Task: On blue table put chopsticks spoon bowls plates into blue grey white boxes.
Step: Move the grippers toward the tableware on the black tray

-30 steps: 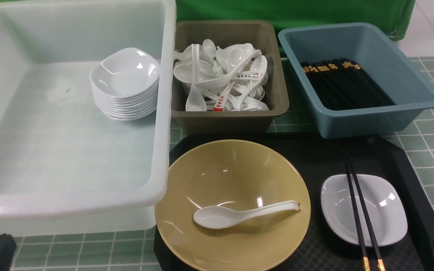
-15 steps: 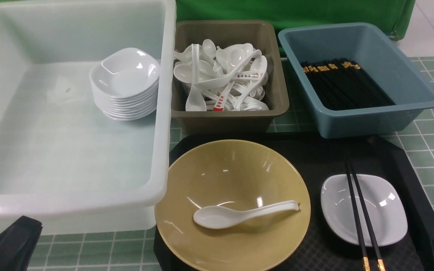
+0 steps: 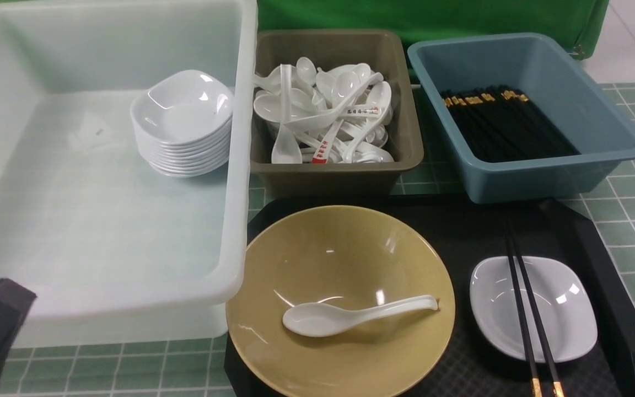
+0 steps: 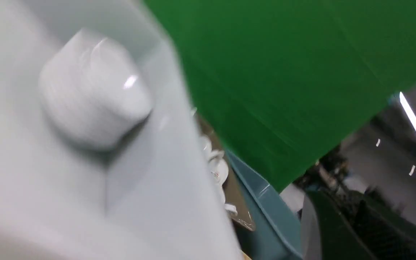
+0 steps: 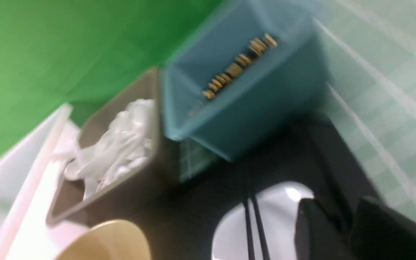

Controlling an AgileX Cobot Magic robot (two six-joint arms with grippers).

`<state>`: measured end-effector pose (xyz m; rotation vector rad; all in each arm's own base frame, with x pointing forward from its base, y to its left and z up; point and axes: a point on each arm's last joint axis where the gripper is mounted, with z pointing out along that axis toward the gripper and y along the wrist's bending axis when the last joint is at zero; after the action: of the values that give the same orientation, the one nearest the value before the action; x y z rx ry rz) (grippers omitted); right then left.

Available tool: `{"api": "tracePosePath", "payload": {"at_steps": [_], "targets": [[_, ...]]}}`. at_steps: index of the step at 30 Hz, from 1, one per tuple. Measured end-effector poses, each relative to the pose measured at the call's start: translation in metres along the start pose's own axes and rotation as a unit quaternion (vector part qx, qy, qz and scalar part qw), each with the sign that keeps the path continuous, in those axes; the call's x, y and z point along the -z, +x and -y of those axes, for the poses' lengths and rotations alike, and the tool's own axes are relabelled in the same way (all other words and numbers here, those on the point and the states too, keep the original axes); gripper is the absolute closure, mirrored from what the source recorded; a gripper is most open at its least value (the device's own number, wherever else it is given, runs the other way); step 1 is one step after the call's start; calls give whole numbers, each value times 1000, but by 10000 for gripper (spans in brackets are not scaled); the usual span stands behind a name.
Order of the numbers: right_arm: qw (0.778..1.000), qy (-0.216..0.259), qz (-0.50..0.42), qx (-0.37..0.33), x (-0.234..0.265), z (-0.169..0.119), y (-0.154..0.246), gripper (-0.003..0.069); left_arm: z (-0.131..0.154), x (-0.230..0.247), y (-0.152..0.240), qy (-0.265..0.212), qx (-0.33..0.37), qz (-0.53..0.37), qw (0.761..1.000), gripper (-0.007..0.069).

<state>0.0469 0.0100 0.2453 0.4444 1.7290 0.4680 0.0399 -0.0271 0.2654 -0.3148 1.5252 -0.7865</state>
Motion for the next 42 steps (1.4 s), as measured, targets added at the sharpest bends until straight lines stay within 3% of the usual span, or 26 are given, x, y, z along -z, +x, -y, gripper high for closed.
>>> {"api": "tracePosePath", "payload": {"at_steps": [3, 6, 10, 13, 17, 18, 20, 22, 25, 28, 33, 38, 42], "targets": [[995, -11, -31, 91, -4, -25, -36, 602, 18, -12, -20, -13, -109, -65, 992, 637], [985, -13, -91, 146, -16, -38, -53, 622, 27, -28, -35, -32, -164, -134, 977, 637], [925, -16, -290, 243, -53, -53, -65, 622, 37, -54, -59, -65, -245, -279, 926, 637], [879, -26, -391, 271, -77, -58, -66, 622, 39, -71, -70, -68, -284, -342, 893, 637], [818, -43, -480, 315, -111, -68, -51, 622, 50, -94, -66, -11, -341, -392, 854, 637], [814, -41, -483, 319, -113, -68, -51, 622, 52, -95, -65, -3, -346, -396, 850, 637], [784, -27, -517, 342, -132, -73, -35, 620, 59, -111, -51, 38, -377, -440, 814, 637], [774, -7, -528, 349, -147, -76, -24, 615, 68, -124, -39, 68, -403, -468, 784, 637], [774, 8, -531, 344, -163, -78, -13, 599, 75, -137, -26, 83, -417, -492, 759, 637], [782, 21, -530, 328, -183, -79, -2, 521, 86, -150, -10, 105, -428, -510, 739, 637], [795, 42, -527, 298, -204, -74, 15, 271, 88, -162, 0, 111, -430, -508, 738, 637], [791, 61, -542, 277, -221, -67, 33, 74, 88, -169, 2, 111, -431, -491, 749, 637], [779, 75, -562, 269, -230, -59, 48, 64, 90, -171, 1, 112, -433, -477, 756, 637]]}}
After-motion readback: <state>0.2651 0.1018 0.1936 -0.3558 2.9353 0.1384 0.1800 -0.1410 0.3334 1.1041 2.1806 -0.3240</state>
